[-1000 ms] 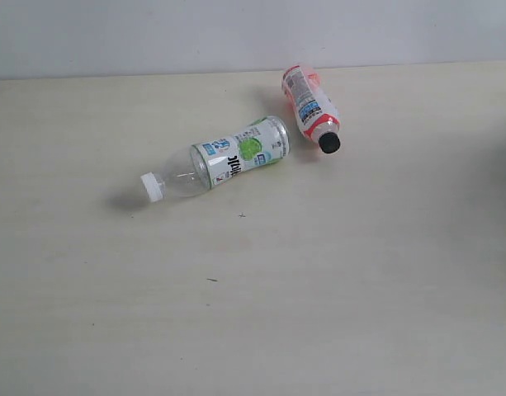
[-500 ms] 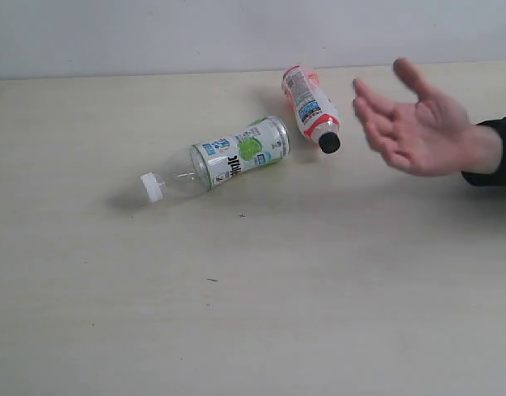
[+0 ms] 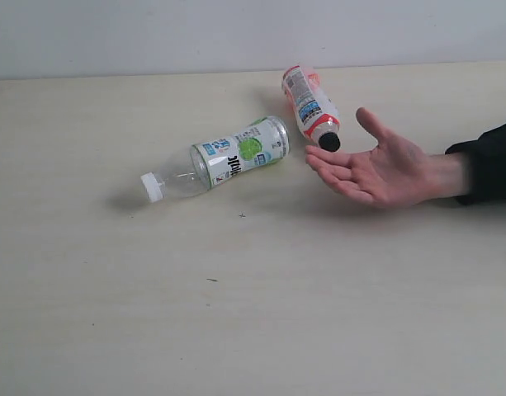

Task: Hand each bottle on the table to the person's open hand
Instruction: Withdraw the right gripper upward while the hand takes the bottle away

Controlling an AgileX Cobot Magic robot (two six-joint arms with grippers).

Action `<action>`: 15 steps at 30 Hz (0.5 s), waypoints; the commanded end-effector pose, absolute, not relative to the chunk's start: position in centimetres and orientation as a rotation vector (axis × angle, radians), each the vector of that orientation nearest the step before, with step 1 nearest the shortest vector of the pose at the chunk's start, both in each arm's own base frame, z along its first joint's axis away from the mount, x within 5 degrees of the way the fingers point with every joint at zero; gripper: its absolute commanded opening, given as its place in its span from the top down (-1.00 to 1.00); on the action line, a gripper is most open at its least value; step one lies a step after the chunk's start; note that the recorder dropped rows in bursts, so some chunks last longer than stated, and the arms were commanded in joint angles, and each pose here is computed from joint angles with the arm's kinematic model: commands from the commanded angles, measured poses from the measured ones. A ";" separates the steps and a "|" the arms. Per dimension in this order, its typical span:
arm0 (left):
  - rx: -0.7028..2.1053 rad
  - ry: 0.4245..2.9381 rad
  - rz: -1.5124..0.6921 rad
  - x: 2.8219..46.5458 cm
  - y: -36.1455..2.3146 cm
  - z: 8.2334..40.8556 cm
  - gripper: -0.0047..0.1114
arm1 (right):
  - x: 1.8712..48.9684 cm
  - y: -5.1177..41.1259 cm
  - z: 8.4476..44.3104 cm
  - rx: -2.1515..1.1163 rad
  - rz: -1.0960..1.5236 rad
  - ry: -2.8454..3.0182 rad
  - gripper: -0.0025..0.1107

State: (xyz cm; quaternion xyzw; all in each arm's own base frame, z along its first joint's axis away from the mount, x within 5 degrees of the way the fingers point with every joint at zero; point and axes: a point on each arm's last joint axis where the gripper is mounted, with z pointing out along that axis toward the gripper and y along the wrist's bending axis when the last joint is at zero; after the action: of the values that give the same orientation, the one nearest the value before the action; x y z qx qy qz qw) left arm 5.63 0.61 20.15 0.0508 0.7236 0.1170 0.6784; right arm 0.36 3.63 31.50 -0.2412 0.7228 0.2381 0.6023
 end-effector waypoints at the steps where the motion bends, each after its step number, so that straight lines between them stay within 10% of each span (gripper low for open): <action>1: 0.120 1.617 0.257 5.6 0.6 20.1 0.92 | 0.5 3.5 31.8 -0.533 0.524 1.628 0.92; 15: 0.120 1.617 0.257 5.6 0.6 20.1 0.92 | 12.8 7.8 30.0 -0.527 0.532 2.064 0.92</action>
State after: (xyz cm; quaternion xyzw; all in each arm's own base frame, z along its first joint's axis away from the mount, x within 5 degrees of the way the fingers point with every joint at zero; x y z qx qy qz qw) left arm 5.63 0.61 20.15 0.0508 0.7236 0.1170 0.6784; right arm 10.72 6.76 29.57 -0.2108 0.8309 0.2138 0.4684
